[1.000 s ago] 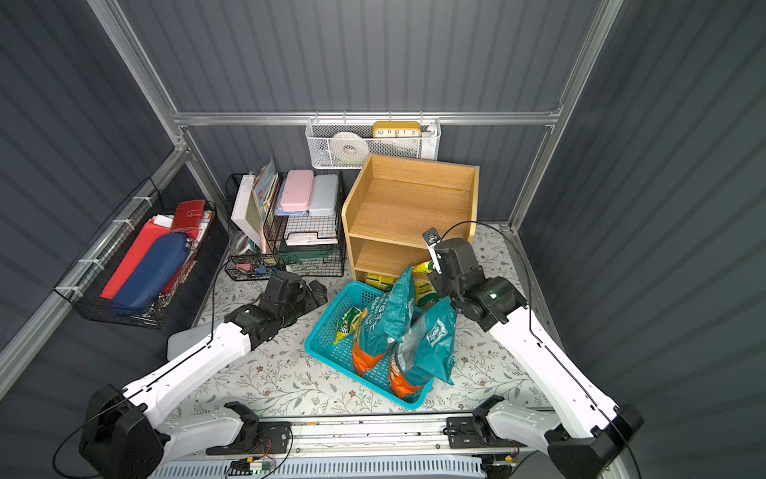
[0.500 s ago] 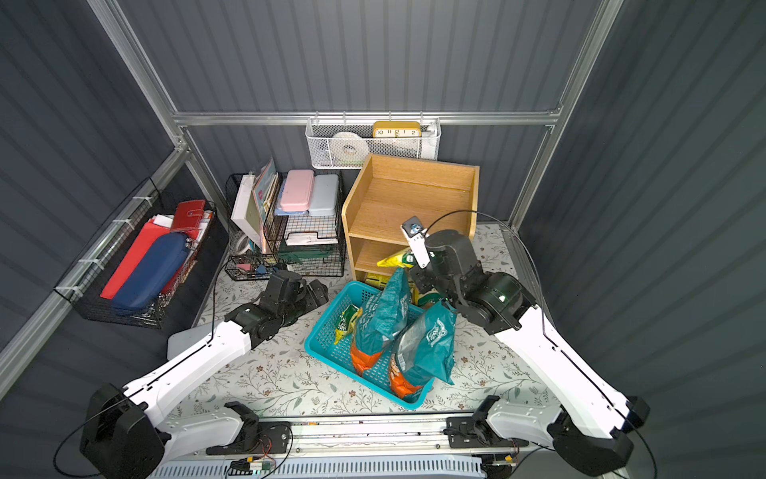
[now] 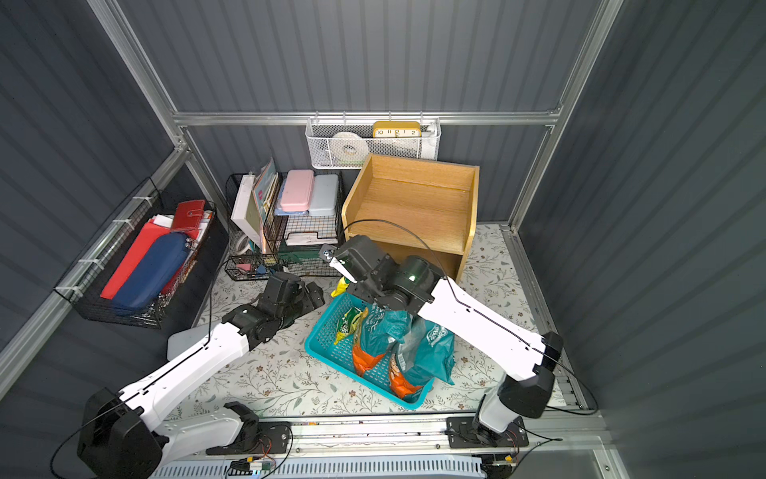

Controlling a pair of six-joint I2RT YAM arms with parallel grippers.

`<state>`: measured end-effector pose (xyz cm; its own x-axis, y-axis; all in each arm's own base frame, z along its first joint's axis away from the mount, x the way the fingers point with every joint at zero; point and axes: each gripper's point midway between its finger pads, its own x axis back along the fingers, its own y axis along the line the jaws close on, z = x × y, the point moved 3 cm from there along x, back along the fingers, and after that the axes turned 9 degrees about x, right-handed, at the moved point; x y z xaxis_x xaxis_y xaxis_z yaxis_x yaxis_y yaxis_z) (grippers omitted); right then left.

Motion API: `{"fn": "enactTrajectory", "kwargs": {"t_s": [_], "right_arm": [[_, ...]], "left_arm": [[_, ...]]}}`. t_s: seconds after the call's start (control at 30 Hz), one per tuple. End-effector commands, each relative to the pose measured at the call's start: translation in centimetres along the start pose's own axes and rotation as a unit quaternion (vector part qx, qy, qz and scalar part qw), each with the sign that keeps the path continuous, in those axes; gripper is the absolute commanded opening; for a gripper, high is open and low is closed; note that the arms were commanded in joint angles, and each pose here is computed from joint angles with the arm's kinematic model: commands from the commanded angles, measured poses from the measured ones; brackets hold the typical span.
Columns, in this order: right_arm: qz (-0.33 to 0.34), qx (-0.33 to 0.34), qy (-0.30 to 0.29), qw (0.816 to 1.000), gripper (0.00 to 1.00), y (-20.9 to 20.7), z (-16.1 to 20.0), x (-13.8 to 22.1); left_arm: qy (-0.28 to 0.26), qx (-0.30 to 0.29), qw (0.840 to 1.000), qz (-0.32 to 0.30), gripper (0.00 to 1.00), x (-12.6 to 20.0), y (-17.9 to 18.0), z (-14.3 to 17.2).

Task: Take down the fertilizer bag from the shelf
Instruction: Place the fertilizer bag in the storage box.

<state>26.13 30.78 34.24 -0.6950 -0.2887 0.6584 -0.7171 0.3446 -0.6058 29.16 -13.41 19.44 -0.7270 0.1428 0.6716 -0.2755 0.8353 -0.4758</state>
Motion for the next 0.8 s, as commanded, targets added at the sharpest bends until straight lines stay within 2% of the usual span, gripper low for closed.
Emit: {"fn": "enactTrajectory", "kwargs": {"t_s": [0.0,0.3,0.53,0.77], "right_arm": [[-0.05,0.025,0.001,0.998,0.0,2.2,-0.6,-0.3],[-0.104,0.083,0.057,0.989,0.0,8.0,-0.5,-7.1],[-0.156,0.131,0.104,0.973,0.0,12.8,0.2,-11.6],[-0.181,0.144,0.118,0.966,0.0,16.0,0.9,-15.3]], "left_arm": [[-0.042,-0.012,0.998,-0.034,0.99,1.7,1.8,-1.3],[-0.07,-0.002,0.997,-0.035,0.99,2.9,2.3,-2.5],[-0.091,0.012,0.995,-0.036,0.99,3.9,2.4,-3.4],[-0.138,0.039,0.988,-0.054,0.99,5.9,3.6,-4.7]]}}
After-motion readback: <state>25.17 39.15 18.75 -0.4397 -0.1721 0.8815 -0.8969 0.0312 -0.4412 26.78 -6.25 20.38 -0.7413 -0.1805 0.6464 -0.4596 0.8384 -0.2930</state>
